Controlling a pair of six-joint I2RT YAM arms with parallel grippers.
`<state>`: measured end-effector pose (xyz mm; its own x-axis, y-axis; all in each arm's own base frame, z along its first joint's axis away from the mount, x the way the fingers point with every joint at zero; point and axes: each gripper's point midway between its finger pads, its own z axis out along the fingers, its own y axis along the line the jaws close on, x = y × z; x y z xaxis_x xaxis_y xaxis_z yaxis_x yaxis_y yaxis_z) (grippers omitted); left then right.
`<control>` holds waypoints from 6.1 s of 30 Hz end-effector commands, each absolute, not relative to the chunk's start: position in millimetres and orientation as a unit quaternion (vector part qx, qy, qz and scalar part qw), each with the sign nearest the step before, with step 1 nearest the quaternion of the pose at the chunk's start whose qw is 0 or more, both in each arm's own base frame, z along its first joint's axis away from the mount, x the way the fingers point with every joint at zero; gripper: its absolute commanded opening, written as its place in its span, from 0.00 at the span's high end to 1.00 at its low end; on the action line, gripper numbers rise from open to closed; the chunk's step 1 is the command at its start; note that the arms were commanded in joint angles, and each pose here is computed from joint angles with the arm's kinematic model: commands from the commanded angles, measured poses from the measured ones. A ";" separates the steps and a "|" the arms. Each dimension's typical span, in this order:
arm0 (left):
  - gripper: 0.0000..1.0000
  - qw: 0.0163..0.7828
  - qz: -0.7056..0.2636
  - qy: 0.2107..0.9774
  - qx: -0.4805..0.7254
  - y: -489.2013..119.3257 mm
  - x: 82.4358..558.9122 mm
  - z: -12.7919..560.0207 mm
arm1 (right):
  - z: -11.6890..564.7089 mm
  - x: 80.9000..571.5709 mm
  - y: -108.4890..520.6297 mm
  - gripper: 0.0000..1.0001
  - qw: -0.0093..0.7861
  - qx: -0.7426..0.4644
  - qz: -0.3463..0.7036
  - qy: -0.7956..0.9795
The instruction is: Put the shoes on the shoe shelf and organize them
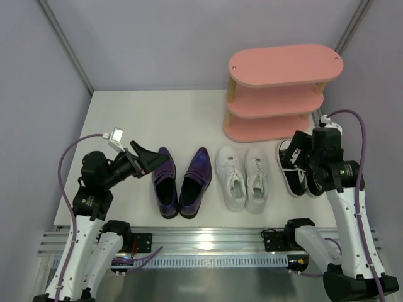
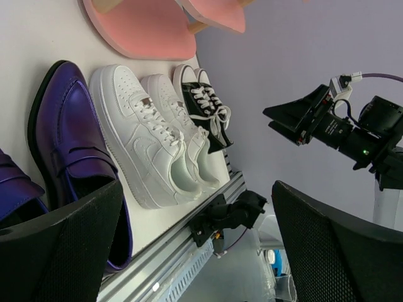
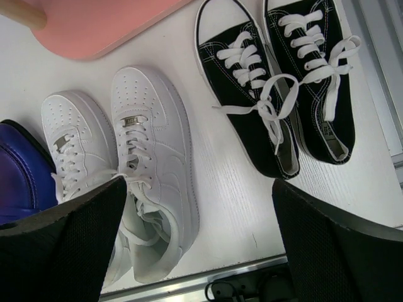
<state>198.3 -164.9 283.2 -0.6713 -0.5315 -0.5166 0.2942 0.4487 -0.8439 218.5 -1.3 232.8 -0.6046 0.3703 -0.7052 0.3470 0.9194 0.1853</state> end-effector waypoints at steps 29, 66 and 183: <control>0.00 0.386 -0.546 0.743 -0.023 -172.1 164.0 271.2 | 174.0 298.6 -50.8 0.07 0.312 0.250 -0.022 0.916; 0.00 0.376 -0.501 0.779 -0.011 -162.5 142.5 245.3 | 170.3 297.0 -31.3 0.09 0.362 0.212 -0.114 0.900; 0.00 0.393 -0.487 0.779 -0.033 -157.8 155.3 247.6 | 336.1 443.0 -14.2 0.95 0.634 0.148 0.015 0.759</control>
<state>155.8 -158.2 230.8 -0.7185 -0.4419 -0.5371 0.2823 0.5204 -0.8059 415.5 -17.5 273.5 -0.4353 0.1772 -0.8827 0.2294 0.9699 0.0815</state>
